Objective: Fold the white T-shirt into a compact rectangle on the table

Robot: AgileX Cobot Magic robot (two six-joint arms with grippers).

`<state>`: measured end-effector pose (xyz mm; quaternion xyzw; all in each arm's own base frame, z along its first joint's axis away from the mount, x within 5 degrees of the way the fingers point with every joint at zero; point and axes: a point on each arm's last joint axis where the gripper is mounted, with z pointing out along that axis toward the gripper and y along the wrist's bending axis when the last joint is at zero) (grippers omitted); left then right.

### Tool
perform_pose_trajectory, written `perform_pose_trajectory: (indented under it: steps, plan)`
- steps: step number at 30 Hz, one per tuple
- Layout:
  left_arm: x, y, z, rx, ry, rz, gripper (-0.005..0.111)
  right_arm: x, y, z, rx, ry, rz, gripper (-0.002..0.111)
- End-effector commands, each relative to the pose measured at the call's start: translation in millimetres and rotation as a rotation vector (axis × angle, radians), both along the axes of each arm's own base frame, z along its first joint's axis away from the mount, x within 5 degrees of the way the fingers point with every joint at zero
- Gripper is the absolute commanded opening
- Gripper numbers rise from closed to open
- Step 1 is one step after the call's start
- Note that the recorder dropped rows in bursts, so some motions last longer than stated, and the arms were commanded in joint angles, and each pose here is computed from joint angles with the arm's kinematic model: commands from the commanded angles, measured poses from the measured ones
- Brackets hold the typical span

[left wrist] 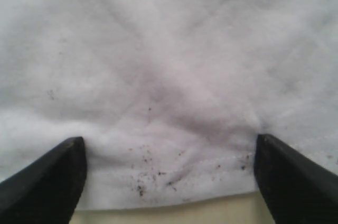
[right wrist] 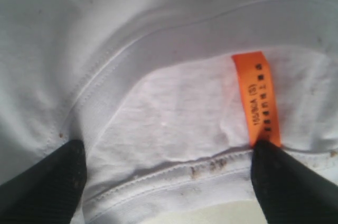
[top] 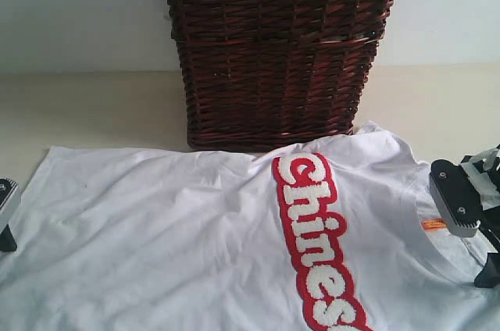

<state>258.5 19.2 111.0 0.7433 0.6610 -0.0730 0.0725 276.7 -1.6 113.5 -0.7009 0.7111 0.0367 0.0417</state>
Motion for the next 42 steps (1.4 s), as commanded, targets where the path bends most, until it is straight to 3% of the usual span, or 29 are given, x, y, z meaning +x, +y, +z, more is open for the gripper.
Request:
perform_pose_trajectory:
  steps: [1,42]
  plan:
    - [-2.2,0.1,-11.9,0.019,0.013,-0.027,0.083,3.3,-0.7,-6.3,0.004,-0.029,-0.019,0.081]
    - [-2.3,-0.2,-12.2,0.016,0.016,-0.024,0.083,3.4,-0.4,-6.3,0.008,-0.024,-0.073,0.081]
